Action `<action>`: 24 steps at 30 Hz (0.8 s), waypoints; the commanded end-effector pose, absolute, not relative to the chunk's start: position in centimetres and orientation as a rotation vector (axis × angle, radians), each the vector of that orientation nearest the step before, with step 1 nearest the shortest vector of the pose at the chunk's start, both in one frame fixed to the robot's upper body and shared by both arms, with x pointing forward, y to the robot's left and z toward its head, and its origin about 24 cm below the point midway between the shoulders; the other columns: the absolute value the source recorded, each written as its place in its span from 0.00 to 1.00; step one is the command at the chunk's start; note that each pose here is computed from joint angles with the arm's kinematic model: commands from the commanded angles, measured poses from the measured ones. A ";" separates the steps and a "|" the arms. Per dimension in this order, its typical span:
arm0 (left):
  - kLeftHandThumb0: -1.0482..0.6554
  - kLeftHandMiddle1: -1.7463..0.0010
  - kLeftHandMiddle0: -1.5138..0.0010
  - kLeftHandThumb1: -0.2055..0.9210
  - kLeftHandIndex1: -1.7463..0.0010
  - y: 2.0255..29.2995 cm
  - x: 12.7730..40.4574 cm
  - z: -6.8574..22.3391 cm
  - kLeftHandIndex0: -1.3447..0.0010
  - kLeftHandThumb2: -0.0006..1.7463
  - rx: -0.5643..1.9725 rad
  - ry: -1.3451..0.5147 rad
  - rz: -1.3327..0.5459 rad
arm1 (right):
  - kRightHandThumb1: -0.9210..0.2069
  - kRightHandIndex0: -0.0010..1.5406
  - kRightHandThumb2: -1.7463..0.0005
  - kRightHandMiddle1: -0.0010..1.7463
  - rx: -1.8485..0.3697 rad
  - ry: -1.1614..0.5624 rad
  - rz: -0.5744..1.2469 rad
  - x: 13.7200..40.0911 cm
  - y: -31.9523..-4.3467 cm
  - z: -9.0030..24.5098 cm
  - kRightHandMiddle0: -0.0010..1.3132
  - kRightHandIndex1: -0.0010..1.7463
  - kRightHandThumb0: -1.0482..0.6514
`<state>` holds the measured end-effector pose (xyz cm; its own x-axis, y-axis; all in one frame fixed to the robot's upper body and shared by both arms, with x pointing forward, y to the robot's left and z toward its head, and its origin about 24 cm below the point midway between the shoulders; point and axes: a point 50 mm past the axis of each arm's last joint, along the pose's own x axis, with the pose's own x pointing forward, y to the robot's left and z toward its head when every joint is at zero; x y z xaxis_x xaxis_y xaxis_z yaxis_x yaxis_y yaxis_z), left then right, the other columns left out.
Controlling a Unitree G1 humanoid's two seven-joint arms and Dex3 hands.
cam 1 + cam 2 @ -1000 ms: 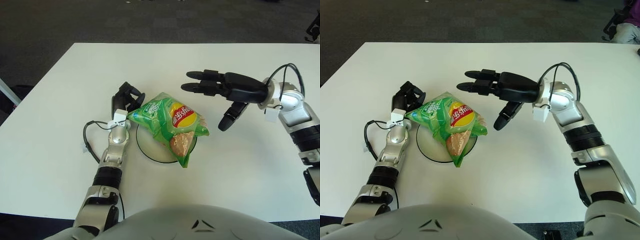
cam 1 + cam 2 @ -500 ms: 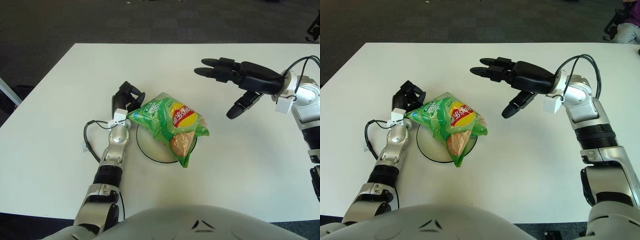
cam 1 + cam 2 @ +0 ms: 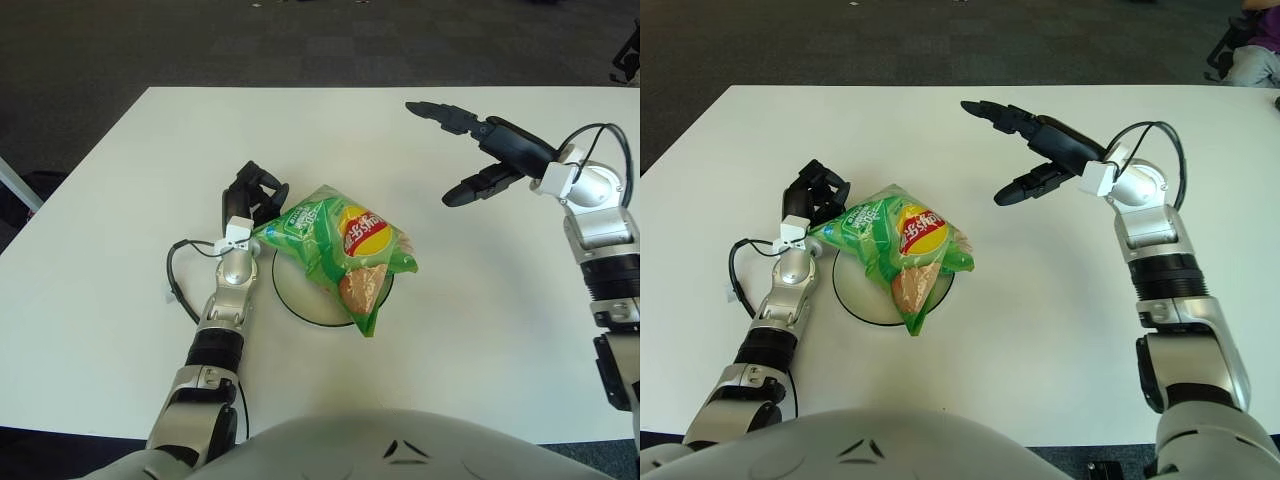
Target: Put the snack into the plate.
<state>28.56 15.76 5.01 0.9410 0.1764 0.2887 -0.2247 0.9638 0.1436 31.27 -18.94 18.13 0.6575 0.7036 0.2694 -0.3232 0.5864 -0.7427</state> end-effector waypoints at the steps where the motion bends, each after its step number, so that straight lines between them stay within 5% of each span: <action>1: 0.46 0.00 0.36 1.00 0.00 16.3 28.1 4.2 0.44 0.14 0.186 -0.251 0.210 | 0.00 0.12 0.96 0.03 -0.461 -0.518 0.539 31.8 -19.4 16.1 0.12 0.01 0.41; 8: 0.46 0.00 0.37 1.00 0.00 16.5 28.1 4.2 0.44 0.15 0.184 -0.250 0.211 | 0.00 0.31 0.99 0.06 -0.192 -0.496 0.429 32.6 -19.9 13.7 0.30 0.02 0.42; 11: 0.46 0.00 0.37 1.00 0.00 16.6 28.1 4.3 0.44 0.15 0.182 -0.249 0.210 | 0.00 0.48 0.99 0.09 -0.124 -0.500 0.326 32.6 -20.1 12.5 0.44 0.07 0.43; 14: 0.46 0.00 0.37 1.00 0.00 16.7 28.1 4.3 0.44 0.15 0.180 -0.248 0.210 | 0.00 0.45 0.95 0.49 0.029 -0.475 0.312 32.6 -19.8 11.5 0.41 0.51 0.55; 16: 0.46 0.00 0.37 1.00 0.00 16.8 28.1 4.3 0.44 0.15 0.180 -0.248 0.210 | 0.00 0.42 0.94 0.57 0.163 -0.456 0.309 32.4 -19.4 10.7 0.43 0.63 0.58; 24: 0.46 0.00 0.37 1.00 0.00 16.9 28.1 4.3 0.44 0.15 0.181 -0.249 0.211 | 0.05 0.35 0.85 0.70 0.278 -0.382 0.203 30.9 -18.7 8.7 0.45 0.78 0.61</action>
<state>28.55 16.22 5.07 0.9425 0.1717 0.2868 -0.2184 0.9659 0.1393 31.59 -18.50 8.98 0.8915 0.1943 0.4093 -0.2991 0.9309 0.2096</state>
